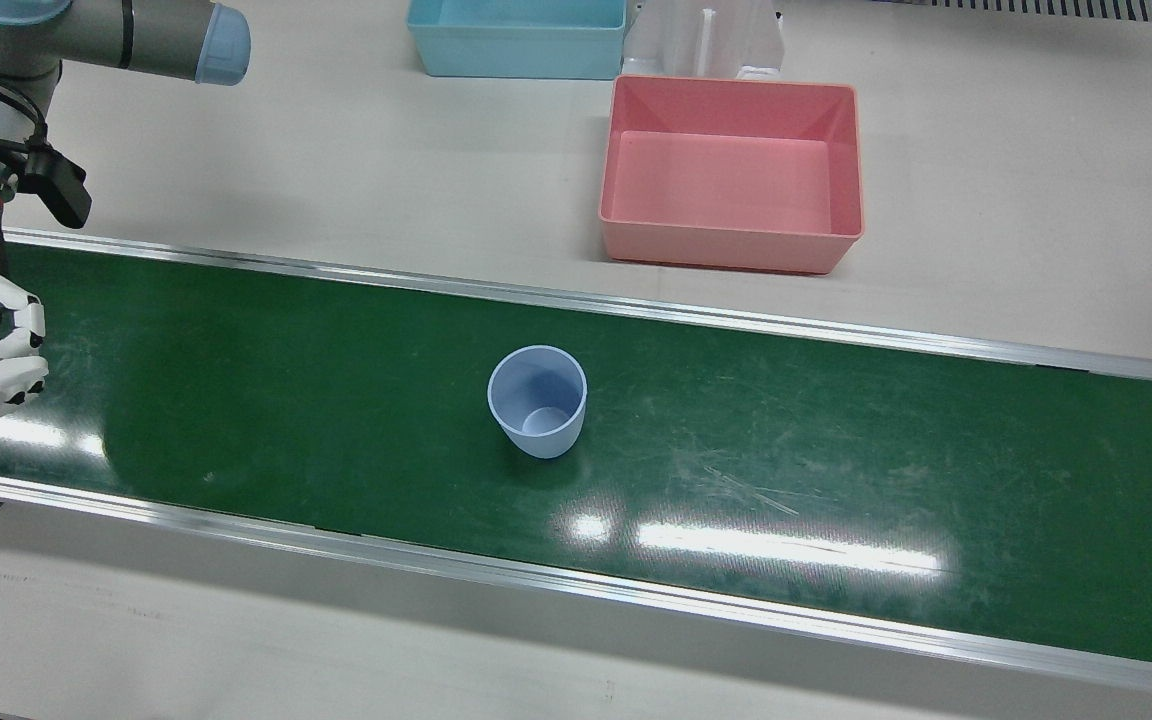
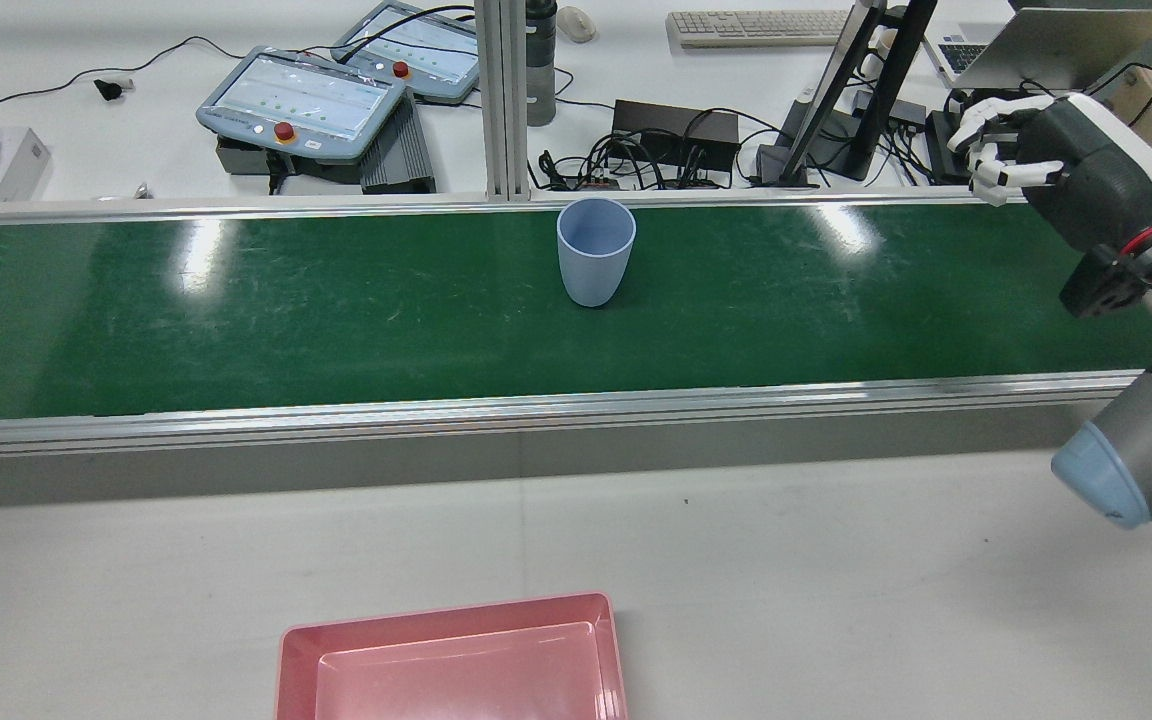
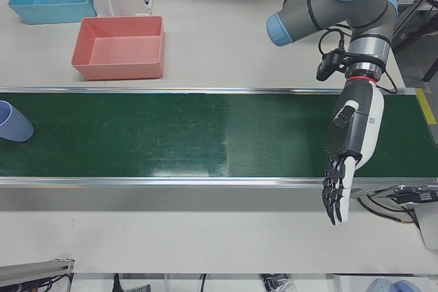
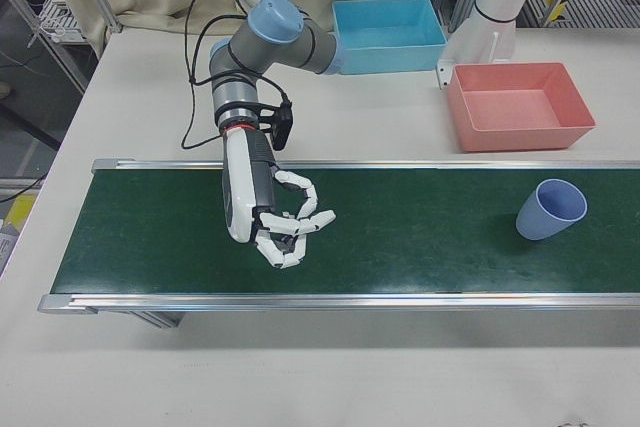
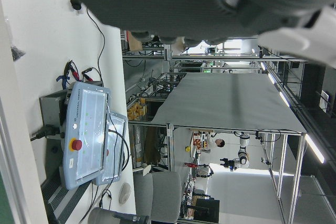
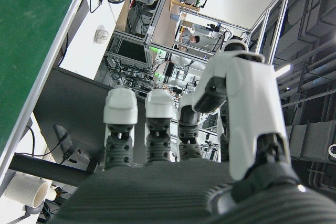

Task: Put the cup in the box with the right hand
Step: 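Move the right hand over the conveyor beside the approaching blue cup, then reach the open right hand around the blue cup on the belt, then close the right hand fingers and lift the blue cup off the belt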

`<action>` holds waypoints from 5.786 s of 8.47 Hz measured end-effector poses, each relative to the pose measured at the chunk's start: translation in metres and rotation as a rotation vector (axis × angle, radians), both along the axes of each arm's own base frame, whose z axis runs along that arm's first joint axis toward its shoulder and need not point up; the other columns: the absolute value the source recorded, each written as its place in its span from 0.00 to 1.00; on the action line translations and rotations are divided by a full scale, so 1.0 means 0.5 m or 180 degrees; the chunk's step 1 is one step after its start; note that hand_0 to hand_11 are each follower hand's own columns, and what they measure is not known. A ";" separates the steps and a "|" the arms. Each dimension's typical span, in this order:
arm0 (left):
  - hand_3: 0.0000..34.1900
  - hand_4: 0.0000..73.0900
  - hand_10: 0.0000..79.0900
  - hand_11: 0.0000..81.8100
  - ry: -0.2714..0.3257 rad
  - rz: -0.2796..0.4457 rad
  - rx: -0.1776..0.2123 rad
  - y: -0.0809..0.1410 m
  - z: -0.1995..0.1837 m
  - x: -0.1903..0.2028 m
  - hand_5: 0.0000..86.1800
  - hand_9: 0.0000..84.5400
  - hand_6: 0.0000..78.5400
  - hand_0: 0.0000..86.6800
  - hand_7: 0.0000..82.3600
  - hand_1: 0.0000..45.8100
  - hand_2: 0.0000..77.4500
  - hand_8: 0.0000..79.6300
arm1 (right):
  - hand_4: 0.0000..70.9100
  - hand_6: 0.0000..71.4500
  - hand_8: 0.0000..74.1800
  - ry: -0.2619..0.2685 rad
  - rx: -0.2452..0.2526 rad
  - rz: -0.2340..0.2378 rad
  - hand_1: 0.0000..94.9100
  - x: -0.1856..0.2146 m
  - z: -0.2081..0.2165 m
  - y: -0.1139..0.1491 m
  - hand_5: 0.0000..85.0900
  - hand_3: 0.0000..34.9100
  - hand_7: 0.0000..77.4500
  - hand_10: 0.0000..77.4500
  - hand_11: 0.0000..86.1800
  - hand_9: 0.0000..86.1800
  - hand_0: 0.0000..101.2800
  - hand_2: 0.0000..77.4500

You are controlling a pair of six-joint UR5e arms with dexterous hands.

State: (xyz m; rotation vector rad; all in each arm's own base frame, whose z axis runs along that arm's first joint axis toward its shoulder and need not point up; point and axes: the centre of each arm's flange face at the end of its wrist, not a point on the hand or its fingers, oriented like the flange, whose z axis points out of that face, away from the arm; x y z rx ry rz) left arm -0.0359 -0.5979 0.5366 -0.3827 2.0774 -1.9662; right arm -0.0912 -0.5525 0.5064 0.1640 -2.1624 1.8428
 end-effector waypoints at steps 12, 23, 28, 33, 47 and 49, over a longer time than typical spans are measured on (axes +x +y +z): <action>0.00 0.00 0.00 0.00 0.0000 0.0000 0.0000 0.000 0.000 0.000 0.00 0.00 0.00 0.00 0.00 0.01 0.01 0.00 | 0.62 0.45 0.84 -0.0007 0.0001 -0.0040 0.37 -0.013 0.000 0.002 0.26 0.29 0.90 0.83 0.81 0.81 0.64 0.77; 0.00 0.00 0.00 0.00 0.0000 0.0000 0.0001 0.000 -0.001 0.000 0.00 0.00 0.00 0.00 0.00 0.01 0.01 0.00 | 0.03 0.01 0.01 0.0178 0.0200 -0.0444 0.14 -0.090 -0.028 0.008 0.07 0.30 0.03 0.00 0.01 0.01 0.62 0.01; 0.00 0.00 0.00 0.00 0.0001 -0.0001 0.0005 0.000 -0.001 0.000 0.00 0.00 0.00 0.00 0.00 0.01 0.01 0.00 | 0.12 0.01 0.01 0.0221 0.0374 -0.0581 0.12 -0.175 -0.084 -0.005 0.07 0.30 0.02 0.00 0.01 0.01 0.63 0.01; 0.00 0.00 0.00 0.00 0.0001 0.0000 0.0006 0.000 -0.002 0.000 0.00 0.00 0.00 0.00 0.00 0.01 0.01 0.00 | 0.05 0.04 0.02 0.0234 0.0372 -0.0651 0.13 -0.205 -0.083 0.004 0.04 0.30 0.02 0.01 0.03 0.04 0.49 0.01; 0.00 0.00 0.00 0.00 0.0000 0.0000 0.0001 0.000 0.000 0.000 0.00 0.00 0.00 0.00 0.00 0.01 0.01 0.00 | 0.12 0.24 0.38 0.0163 0.0481 -0.0808 0.38 -0.261 -0.119 0.031 0.24 0.29 0.53 0.25 0.39 0.39 0.79 0.01; 0.00 0.00 0.00 0.00 0.0000 0.0000 0.0000 0.000 0.000 0.000 0.00 0.00 0.00 0.00 0.00 0.01 0.01 0.00 | 0.32 0.34 0.58 0.0121 0.0533 -0.0776 0.28 -0.252 -0.140 0.037 0.24 0.33 0.85 0.41 0.56 0.54 0.79 0.28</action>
